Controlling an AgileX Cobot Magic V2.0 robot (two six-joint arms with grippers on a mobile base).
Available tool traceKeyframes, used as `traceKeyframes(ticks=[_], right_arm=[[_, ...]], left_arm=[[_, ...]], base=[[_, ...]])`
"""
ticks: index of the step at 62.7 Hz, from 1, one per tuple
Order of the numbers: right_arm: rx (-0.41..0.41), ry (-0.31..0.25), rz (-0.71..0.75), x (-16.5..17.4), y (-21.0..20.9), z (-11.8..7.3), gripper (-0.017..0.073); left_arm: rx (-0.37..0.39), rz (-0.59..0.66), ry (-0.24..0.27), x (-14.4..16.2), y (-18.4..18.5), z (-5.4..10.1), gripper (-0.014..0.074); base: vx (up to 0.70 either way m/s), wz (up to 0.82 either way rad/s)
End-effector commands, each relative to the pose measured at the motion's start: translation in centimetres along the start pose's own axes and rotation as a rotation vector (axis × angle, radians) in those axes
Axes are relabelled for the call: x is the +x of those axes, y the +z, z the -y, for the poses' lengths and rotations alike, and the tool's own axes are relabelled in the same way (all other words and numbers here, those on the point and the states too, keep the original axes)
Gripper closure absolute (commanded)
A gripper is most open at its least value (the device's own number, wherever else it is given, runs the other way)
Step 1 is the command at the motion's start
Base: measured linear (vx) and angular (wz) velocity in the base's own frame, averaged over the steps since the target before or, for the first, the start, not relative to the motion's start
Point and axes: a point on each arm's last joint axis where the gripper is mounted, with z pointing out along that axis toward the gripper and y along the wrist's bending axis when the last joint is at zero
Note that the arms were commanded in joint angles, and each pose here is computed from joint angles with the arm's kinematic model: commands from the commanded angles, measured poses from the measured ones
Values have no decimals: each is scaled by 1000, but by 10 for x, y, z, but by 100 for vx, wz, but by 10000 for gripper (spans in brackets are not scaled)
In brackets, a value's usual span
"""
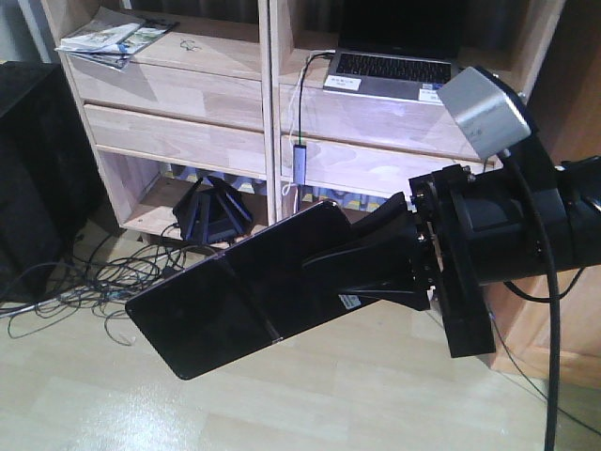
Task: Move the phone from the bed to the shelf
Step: 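Keep holding the phone while turning toward the wooden shelf unit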
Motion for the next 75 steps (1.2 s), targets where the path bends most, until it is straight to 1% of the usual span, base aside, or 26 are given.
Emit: traceKeyframes(ticks=[1,36,75], right_arm=[[-94,-22,81,-15,-7,-18,561],[-94,-22,81,-15,-7,-18,561],[-94,-22,81,-15,-7,-18,561]], left_arm=[[-6,82,-9,-7,-1,-1,593],[-6,82,-9,-7,-1,-1,593],[-6,82,-9,-7,-1,-1,593]], base=[[24,4],[24,-4],[23,-14]])
